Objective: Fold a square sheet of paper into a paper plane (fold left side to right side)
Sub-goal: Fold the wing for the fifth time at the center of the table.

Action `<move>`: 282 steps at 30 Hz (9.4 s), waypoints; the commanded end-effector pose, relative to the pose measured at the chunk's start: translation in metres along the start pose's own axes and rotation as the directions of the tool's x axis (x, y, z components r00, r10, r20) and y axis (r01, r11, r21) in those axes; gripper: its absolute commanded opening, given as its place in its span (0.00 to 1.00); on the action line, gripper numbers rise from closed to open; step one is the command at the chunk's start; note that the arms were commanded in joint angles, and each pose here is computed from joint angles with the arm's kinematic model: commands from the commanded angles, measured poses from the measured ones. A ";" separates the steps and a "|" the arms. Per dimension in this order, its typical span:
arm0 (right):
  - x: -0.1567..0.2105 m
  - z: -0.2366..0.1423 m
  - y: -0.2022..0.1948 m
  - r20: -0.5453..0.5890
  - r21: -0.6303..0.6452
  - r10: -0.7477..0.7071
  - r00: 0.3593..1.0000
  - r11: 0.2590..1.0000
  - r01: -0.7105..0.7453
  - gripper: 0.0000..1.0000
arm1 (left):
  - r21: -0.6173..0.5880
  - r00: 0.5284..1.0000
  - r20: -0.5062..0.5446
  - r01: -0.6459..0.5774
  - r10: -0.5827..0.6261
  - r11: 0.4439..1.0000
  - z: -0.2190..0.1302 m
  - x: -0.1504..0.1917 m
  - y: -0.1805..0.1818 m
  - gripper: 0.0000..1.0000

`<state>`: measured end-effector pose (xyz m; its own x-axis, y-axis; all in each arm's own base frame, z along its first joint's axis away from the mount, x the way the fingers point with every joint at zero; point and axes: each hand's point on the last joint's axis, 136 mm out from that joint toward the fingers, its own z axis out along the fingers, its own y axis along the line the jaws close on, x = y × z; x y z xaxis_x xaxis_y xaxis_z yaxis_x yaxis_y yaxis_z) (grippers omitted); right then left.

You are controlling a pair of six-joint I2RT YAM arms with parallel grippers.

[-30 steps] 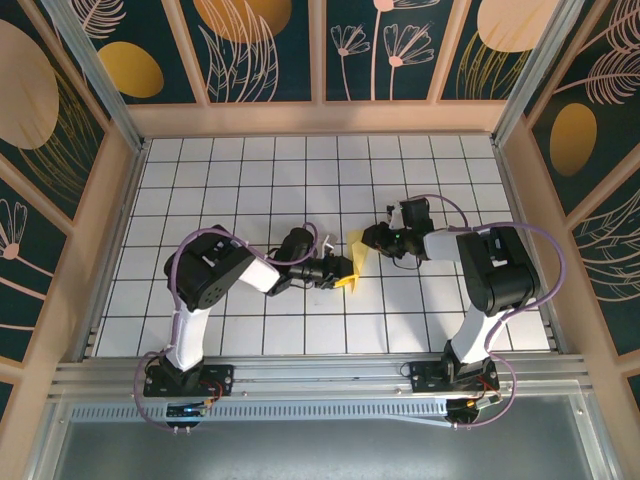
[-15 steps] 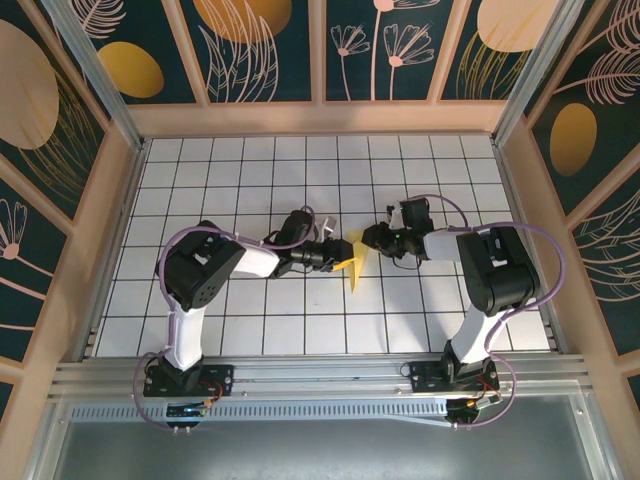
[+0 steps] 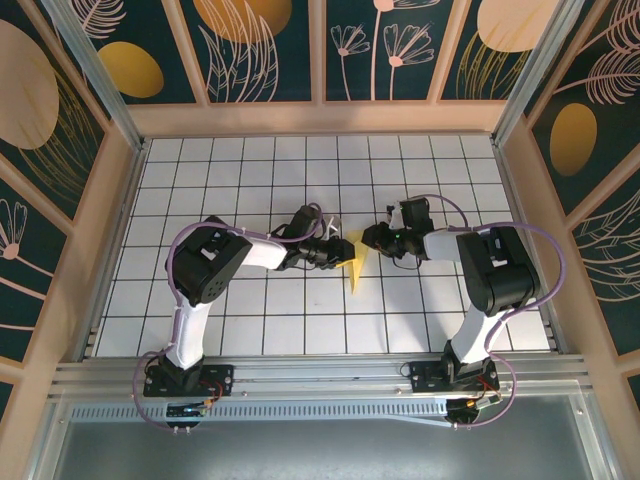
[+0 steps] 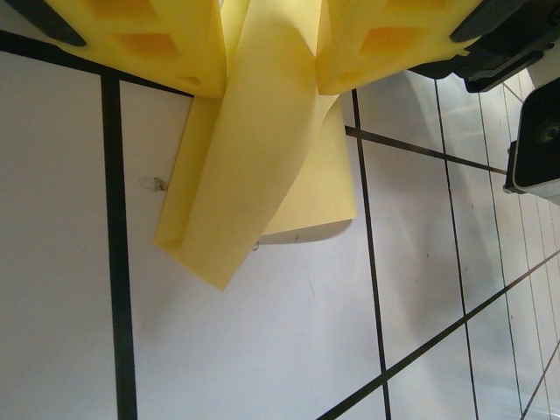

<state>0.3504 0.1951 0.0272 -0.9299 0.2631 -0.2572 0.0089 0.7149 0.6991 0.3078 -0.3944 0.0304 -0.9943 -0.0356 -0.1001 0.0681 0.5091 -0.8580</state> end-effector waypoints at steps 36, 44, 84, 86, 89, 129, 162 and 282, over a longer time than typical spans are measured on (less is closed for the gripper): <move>0.000 0.002 0.008 0.006 -0.004 -0.025 1.000 1.000 0.025 0.35 | -0.177 0.999 0.015 0.051 -0.049 0.983 0.001 0.010 0.054 0.05; -0.004 -0.004 0.012 0.026 -0.003 -0.030 0.999 1.000 0.030 0.35 | -0.211 0.999 0.016 0.054 -0.052 0.976 0.001 0.010 0.061 0.04; 0.005 0.005 0.011 -0.034 -0.005 -0.022 0.999 1.000 0.022 0.00 | -0.238 0.998 0.016 0.059 -0.057 0.969 0.000 0.012 0.067 0.03; 0.006 0.005 0.008 -0.037 0.006 -0.020 0.999 1.000 0.020 0.00 | -0.239 0.998 0.016 0.059 -0.057 0.969 0.000 0.012 0.067 0.03; 0.009 0.006 0.004 -0.046 0.024 -0.018 0.999 1.000 0.019 0.00 | -0.239 0.998 0.013 0.059 -0.058 0.969 0.001 0.012 0.068 0.03; 0.043 0.007 -0.048 -0.127 0.167 0.029 0.992 0.986 -0.007 0.00 | -0.270 0.986 0.151 -0.027 0.070 0.962 -0.050 -0.018 0.012 0.26; 0.041 0.008 -0.051 -0.123 0.178 0.028 0.992 0.984 -0.006 0.00 | -0.111 0.996 -0.079 -0.050 0.042 0.993 -0.003 0.038 -0.017 0.05; -0.094 0.008 -0.068 0.031 0.166 -0.069 0.997 0.984 0.063 0.00 | -0.438 0.994 -0.113 -0.045 -0.006 0.898 0.009 0.067 0.068 0.00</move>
<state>0.4085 0.1675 0.0185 -0.9531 0.1839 -0.2404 -0.0323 0.7279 0.6849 0.2772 -0.4039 0.0132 -0.9839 0.0302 -0.1762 0.1432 0.7230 -0.6759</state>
